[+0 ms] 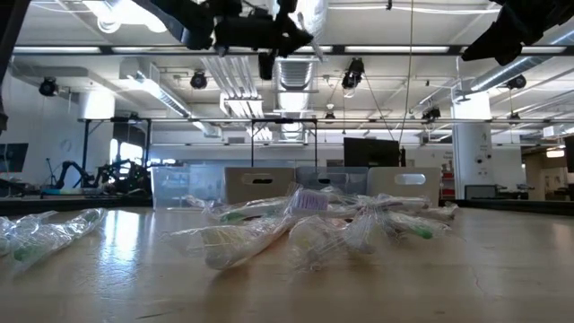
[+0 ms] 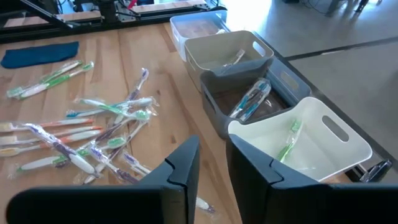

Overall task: Pick & Place Toothbrushes
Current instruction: Put the purple toothbrush into the gray bin

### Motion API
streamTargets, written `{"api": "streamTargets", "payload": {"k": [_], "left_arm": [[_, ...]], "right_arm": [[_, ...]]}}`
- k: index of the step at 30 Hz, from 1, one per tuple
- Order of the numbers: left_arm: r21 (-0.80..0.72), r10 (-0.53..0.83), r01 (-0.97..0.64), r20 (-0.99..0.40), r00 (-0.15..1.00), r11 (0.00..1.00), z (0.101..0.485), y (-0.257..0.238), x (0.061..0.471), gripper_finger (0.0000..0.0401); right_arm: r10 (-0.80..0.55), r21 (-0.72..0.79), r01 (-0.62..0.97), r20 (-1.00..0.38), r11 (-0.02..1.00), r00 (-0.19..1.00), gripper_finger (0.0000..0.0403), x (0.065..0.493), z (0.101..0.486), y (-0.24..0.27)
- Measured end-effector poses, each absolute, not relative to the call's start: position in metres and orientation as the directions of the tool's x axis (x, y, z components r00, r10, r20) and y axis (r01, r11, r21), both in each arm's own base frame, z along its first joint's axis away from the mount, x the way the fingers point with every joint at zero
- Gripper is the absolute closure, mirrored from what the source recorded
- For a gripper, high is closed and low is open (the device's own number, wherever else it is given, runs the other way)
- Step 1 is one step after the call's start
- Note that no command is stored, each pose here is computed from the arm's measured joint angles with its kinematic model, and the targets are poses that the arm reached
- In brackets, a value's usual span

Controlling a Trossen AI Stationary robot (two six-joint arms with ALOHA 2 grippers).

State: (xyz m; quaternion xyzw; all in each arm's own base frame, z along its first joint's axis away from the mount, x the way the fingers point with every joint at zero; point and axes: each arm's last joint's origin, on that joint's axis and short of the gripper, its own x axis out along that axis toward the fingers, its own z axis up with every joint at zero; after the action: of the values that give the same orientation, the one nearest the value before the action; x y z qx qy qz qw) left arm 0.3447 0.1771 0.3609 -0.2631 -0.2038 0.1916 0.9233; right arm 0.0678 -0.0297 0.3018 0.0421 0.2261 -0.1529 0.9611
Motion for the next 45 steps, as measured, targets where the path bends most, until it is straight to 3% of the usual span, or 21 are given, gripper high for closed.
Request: {"api": "streamTargets", "payload": {"k": [5,11,20,30,38,45], "left_arm": [[-0.69,0.57,-0.301,0.195,0.798,0.658,0.34,0.191,0.333,0.038],[-0.76,0.717,-0.494,-0.053,0.695,0.422,0.311,0.188,0.315,0.0381],[-0.815,0.743,-0.558,-0.274,0.61,0.158,0.265,0.171,0.294,0.0381],[-0.801,0.707,-0.599,-0.432,0.56,-0.014,0.238,0.16,0.288,0.0382],[-0.701,0.727,-0.71,-0.524,0.444,-0.072,0.269,0.148,0.299,0.0383],[-0.714,0.773,-0.687,-0.51,0.378,-0.136,0.292,0.142,0.316,0.0383]], "right_arm": [[-0.275,0.012,0.313,-0.448,0.95,0.851,0.0345,0.068,0.302,-0.03],[-0.275,0.012,0.313,-0.448,0.95,0.851,0.0355,0.068,0.302,-0.03],[-0.275,0.012,0.313,-0.448,0.95,0.851,0.0337,0.068,0.302,-0.03],[-0.275,0.012,0.313,-0.448,0.95,0.851,0.0305,0.068,0.302,-0.03],[-0.275,0.012,0.313,-0.448,0.95,0.851,0.0285,0.068,0.302,-0.03],[-0.275,0.012,0.313,-0.448,0.95,0.851,0.0268,0.068,0.302,-0.03]]}}
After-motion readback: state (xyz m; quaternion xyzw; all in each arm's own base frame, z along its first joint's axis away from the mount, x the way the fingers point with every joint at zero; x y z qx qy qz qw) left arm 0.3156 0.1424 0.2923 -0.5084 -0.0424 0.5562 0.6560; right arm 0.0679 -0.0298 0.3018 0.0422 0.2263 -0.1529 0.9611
